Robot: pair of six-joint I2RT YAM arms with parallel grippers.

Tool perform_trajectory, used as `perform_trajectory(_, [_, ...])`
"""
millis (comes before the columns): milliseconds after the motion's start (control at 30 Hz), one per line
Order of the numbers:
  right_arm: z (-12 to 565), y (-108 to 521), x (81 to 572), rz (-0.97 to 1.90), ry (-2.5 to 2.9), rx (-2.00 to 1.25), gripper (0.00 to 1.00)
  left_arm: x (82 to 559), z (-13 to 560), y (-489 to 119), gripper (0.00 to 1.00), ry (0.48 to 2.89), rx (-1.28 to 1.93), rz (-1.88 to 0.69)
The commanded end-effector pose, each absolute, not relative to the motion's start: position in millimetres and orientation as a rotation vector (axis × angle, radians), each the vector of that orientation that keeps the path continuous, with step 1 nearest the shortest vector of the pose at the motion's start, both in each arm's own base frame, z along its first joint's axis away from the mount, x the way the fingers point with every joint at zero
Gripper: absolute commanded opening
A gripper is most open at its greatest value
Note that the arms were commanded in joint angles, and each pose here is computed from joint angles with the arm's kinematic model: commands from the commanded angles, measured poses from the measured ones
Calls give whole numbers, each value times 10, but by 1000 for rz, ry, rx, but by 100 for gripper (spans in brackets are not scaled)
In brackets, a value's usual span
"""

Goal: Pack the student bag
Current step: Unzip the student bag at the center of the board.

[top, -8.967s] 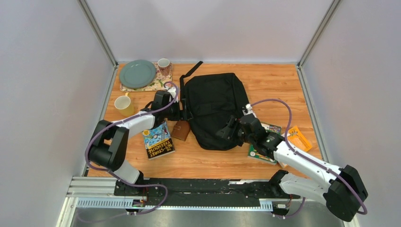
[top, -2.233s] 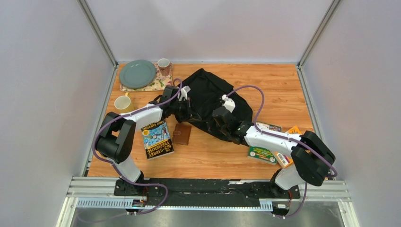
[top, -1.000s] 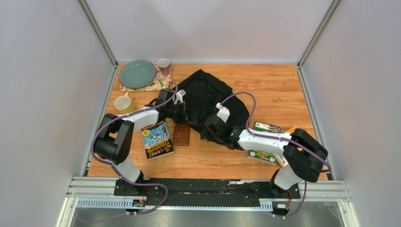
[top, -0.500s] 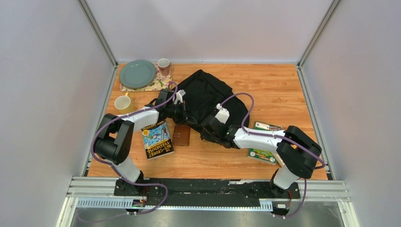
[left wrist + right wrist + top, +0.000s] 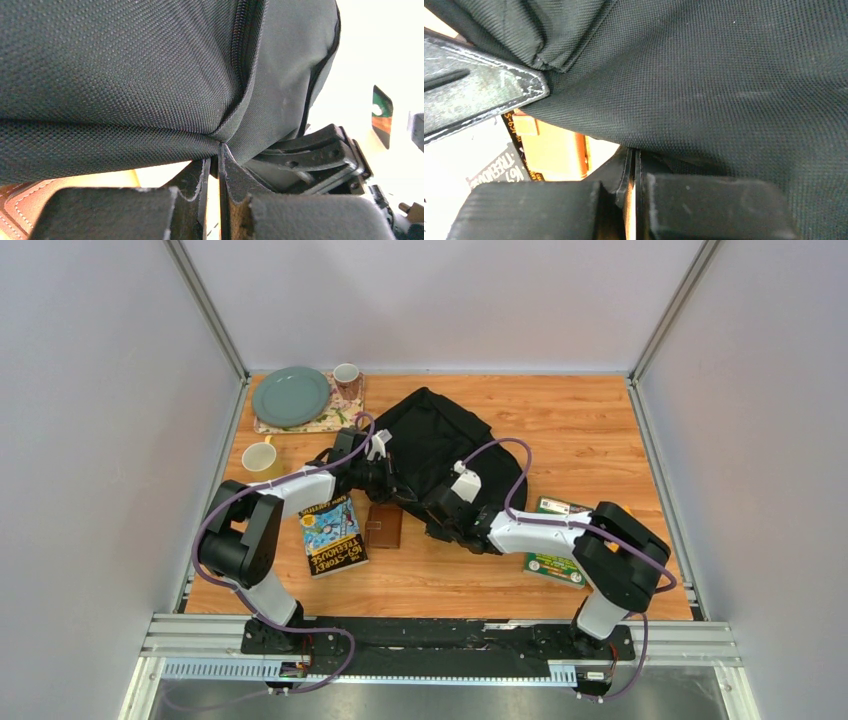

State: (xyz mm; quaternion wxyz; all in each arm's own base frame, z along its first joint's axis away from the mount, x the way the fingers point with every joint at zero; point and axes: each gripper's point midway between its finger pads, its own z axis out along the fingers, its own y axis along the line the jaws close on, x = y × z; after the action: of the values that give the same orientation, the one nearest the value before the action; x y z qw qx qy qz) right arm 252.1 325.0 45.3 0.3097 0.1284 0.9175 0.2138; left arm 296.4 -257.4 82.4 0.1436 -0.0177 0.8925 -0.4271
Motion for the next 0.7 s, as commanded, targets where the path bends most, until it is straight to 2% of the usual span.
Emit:
perform_trajectory(0, [861, 3152, 2618, 576, 2304, 285, 0, 2972, 1005, -2618, 0, 2515, 64, -1285])
perform_trajectory(200, [1103, 2924, 2476, 552, 2304, 116, 0, 3158, 850, -2468, 0, 2574, 171, -1096])
perform_trajectory(333, [1025, 2861, 2370, 544, 2388, 22, 0, 3363, 836, -2360, 0, 2581, 190, -993])
perform_trajectory(667, [1094, 2871, 2194, 615, 2452, -80, 0, 3727, 830, -2127, 0, 2544, 181, -931])
